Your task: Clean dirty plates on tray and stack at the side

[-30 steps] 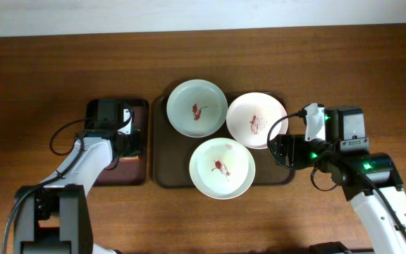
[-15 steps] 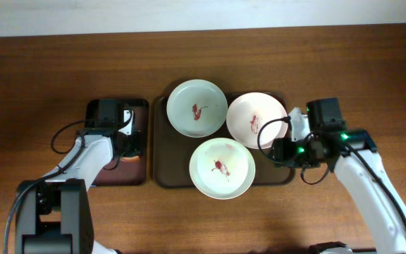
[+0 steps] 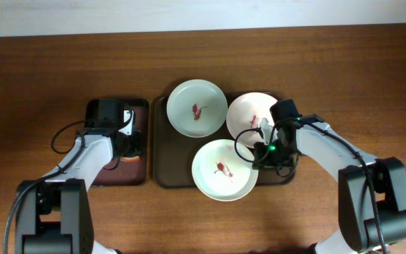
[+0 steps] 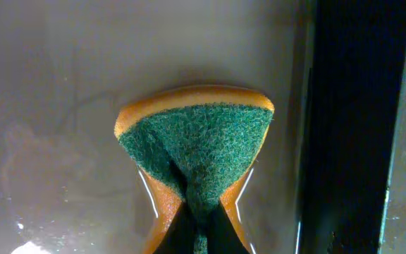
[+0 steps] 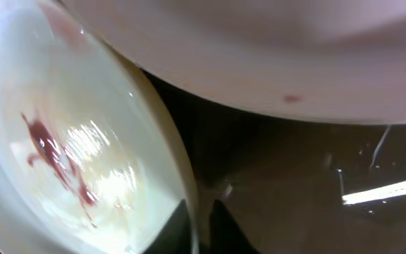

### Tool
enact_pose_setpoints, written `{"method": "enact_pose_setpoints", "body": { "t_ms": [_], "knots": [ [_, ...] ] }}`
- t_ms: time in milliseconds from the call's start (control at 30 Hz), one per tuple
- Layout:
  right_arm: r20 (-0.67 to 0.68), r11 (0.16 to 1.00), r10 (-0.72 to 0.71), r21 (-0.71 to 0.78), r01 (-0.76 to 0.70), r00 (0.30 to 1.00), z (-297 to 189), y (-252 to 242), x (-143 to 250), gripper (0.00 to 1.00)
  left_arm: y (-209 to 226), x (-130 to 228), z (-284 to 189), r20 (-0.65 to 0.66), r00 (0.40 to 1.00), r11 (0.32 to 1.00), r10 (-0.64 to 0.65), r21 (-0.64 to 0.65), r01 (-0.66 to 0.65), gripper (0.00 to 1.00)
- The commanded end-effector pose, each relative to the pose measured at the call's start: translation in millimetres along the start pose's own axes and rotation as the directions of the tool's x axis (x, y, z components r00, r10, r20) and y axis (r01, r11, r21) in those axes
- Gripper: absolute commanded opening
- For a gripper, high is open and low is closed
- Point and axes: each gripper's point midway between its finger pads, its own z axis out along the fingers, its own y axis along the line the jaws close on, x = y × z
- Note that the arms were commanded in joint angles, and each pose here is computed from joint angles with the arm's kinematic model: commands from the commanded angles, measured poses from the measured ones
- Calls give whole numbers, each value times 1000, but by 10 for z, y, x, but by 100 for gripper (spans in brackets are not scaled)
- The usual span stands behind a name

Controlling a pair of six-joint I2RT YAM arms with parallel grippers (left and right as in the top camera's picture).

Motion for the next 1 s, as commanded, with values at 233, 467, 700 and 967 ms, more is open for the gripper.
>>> {"method": "enact_pose_setpoints", "body": {
  "t_ms": [233, 467, 700, 967],
  "knots": [
    [37, 999, -19, -35, 20, 999, 37, 159, -114, 4, -75, -497, -870, 294, 956, 999, 9, 32, -19, 0],
    [86, 999, 11, -48, -7, 996, 28, 190, -242, 4, -96, -804, -1438, 499, 867, 999, 10, 34, -30, 0],
    [101, 998, 23, -53, -17, 995, 24, 199, -281, 4, -109, -888, -1947, 625, 781, 999, 9, 33, -39, 0],
    [101, 998, 22, -53, -17, 995, 24, 200, -282, 4, -118, -1015, -2189, 702, 712, 998, 8, 33, -44, 0]
  ]
}}
